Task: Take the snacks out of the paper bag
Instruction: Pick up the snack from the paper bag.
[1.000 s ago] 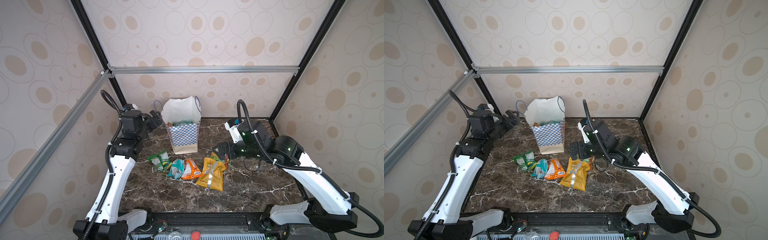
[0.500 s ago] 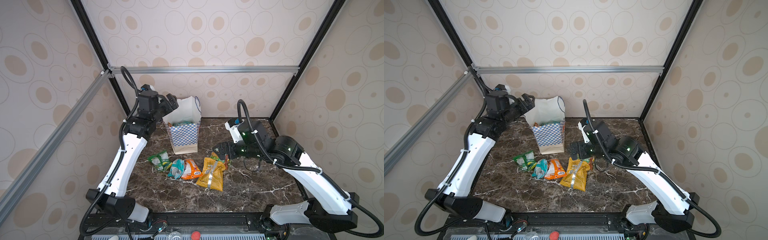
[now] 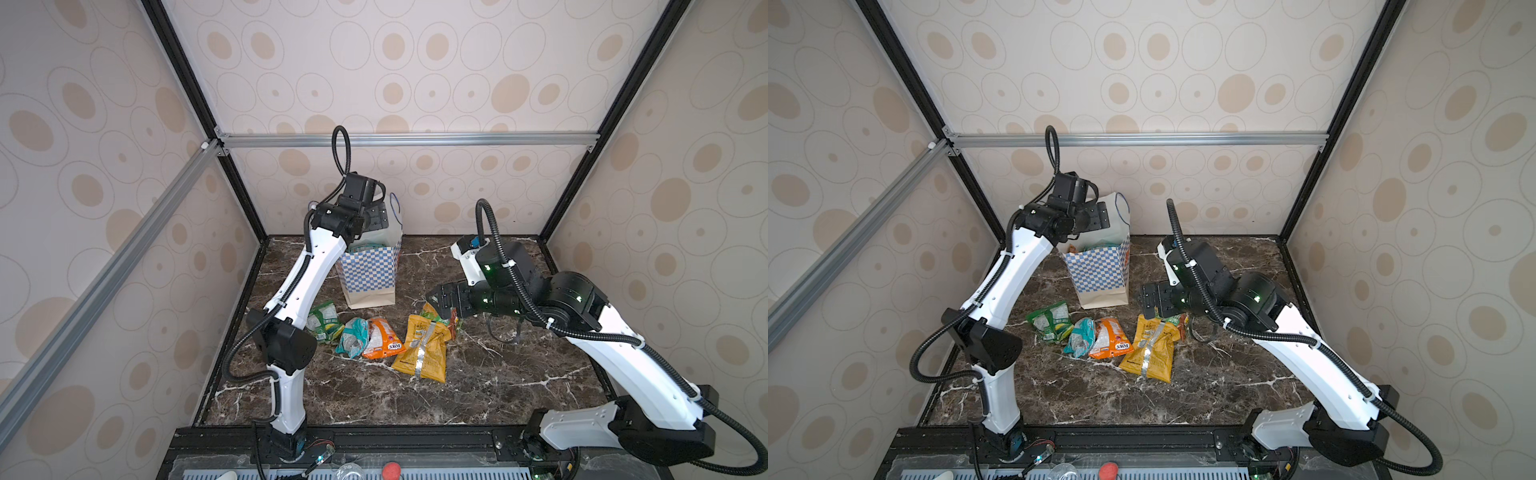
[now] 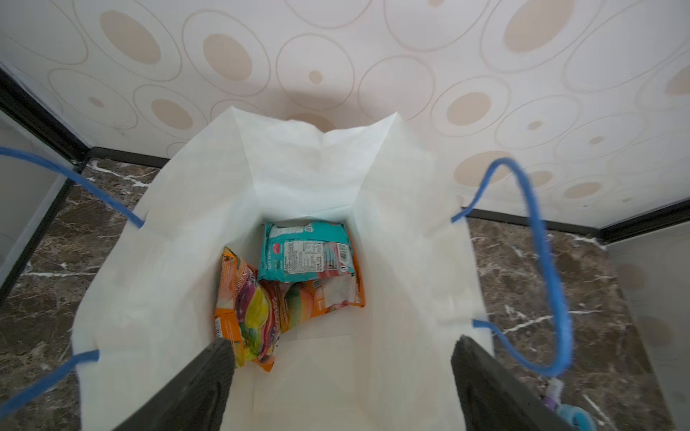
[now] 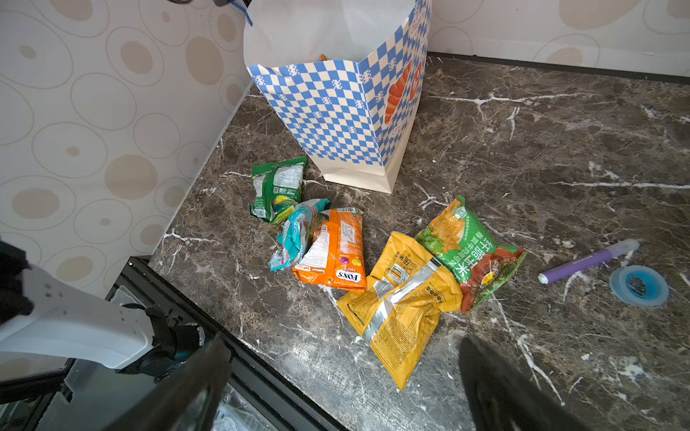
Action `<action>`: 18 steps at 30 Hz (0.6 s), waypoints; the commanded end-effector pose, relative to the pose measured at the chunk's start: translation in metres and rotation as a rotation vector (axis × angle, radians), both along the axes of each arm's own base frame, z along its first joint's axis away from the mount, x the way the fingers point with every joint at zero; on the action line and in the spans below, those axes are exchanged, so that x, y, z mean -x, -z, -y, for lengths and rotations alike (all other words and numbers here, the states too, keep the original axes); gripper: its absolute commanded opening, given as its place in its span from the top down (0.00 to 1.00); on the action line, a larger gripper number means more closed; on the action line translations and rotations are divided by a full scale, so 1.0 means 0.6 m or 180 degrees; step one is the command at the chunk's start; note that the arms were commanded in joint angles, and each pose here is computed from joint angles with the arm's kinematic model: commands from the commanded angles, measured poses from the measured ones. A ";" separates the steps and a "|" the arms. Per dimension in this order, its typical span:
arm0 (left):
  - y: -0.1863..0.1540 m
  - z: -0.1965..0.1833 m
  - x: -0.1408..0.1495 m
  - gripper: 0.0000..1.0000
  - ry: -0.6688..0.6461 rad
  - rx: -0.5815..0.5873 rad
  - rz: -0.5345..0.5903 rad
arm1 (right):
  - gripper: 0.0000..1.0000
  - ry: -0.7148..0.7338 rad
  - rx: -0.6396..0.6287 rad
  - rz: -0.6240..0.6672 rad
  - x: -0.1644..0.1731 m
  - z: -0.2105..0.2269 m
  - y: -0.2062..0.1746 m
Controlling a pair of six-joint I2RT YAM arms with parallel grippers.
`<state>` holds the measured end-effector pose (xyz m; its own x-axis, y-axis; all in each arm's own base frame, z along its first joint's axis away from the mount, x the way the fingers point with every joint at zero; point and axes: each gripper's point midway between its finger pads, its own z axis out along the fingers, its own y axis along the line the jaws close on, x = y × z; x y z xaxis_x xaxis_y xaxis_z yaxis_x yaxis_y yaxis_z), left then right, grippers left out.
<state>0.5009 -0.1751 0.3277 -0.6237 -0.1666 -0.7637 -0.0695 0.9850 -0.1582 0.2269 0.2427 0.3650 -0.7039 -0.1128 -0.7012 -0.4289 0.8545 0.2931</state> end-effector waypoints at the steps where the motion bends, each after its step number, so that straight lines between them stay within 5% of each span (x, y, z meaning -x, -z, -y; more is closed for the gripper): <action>1: 0.046 -0.021 0.005 0.16 0.0005 -0.0274 -0.0357 | 0.00 0.0067 -0.0034 0.0036 0.010 0.015 -0.019; 8: 0.112 -0.033 -0.027 0.26 -0.0045 -0.0268 -0.0601 | 0.00 0.0236 -0.0041 0.0081 0.019 0.048 -0.022; 18: 0.212 -0.033 -0.062 0.27 0.0066 -0.0265 -0.0933 | 0.00 0.0142 0.0012 0.0089 0.010 0.030 -0.020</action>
